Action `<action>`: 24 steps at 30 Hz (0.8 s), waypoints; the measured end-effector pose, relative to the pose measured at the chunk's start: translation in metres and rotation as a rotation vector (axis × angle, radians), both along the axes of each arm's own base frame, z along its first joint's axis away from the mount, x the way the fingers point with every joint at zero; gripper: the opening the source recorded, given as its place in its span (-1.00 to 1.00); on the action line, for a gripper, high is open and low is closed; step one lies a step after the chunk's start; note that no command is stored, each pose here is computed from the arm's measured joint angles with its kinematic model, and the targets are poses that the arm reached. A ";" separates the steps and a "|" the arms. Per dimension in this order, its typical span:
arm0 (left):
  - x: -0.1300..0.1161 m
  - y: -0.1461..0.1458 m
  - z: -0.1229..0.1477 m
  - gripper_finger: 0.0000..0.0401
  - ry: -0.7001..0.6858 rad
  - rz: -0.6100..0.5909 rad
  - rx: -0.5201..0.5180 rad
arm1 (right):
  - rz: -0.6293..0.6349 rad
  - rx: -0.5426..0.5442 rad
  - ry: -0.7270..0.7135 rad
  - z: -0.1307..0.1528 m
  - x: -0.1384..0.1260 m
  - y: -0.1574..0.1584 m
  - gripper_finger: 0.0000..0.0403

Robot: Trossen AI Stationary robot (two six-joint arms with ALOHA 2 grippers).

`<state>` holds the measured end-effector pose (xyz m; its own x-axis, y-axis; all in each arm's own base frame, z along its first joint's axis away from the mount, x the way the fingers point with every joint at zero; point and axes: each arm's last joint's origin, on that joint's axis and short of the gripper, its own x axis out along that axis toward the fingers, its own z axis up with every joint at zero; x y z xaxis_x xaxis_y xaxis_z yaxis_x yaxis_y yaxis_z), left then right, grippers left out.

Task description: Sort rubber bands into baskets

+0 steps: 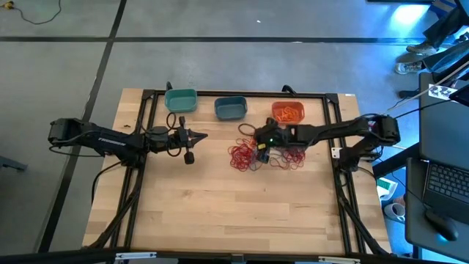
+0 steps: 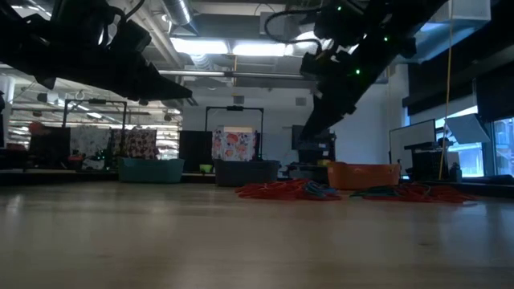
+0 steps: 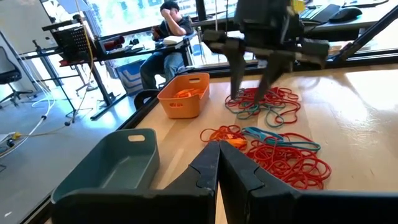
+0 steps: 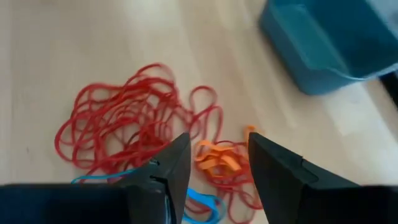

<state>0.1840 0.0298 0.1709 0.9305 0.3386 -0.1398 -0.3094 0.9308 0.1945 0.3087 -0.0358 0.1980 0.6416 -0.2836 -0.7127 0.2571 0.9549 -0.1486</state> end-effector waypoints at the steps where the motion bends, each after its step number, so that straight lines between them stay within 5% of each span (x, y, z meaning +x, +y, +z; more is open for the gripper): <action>1: 0.000 0.000 0.000 -0.97 0.000 0.000 0.000 | 0.011 -0.001 0.010 -0.005 0.002 0.003 -0.20; 24: 0.000 0.000 0.000 -0.97 -0.001 0.000 -0.002 | 0.000 -0.081 0.126 -0.061 0.023 -0.002 -0.31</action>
<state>0.1840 0.0298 0.1709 0.9305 0.3386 -0.1399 -0.3099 0.9311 0.1923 0.3317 -0.0380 0.1375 0.5486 -0.3436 -0.7622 0.2320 0.9384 -0.2561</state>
